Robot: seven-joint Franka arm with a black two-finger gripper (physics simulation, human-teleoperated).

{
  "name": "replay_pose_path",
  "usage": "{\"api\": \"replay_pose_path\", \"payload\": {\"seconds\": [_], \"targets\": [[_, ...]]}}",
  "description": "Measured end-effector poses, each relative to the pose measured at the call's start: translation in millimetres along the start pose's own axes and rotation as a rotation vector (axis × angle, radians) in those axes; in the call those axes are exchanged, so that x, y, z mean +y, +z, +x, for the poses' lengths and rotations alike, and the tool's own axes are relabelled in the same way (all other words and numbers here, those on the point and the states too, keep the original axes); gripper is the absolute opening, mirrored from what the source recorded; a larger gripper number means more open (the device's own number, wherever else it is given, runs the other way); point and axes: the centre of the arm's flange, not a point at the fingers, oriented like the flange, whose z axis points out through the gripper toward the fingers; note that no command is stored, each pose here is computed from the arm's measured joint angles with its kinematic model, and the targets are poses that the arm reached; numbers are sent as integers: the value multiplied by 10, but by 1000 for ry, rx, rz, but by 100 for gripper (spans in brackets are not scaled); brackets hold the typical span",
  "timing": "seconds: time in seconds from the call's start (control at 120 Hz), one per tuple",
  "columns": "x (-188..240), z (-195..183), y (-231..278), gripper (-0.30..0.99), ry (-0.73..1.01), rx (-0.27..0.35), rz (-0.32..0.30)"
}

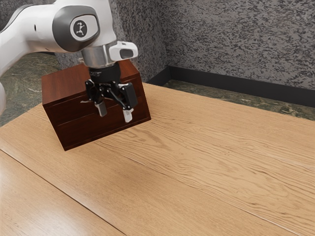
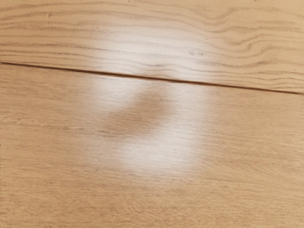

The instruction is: Pull the drawer handle with one arm to open the drawer

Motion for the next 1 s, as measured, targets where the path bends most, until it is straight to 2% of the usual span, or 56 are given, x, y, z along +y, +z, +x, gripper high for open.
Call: {"api": "replay_pose_path", "payload": {"seconds": [0.275, 0.367, 0.417, 0.467, 0.533, 0.675, 0.733, 0.808, 0.883, 1.0], "targets": [[-28, 4, -55, 69, 24, 21, -4], [-1, -759, -1265, 69, 39, 273, 5], [-41, -993, -1540, 69, 48, 343, 10], [-86, -1017, -1599, 69, 66, 371, 12], [-132, -881, -1455, 69, 95, 338, -12], [-118, -552, -1063, 69, 225, 240, 59], [-206, -303, -764, 69, 282, 171, 87], [-315, -47, -455, 69, 354, 97, 154], [-342, 109, -303, 69, 433, 72, 200], [-431, 386, -14, 69, 536, 43, 237]]}}
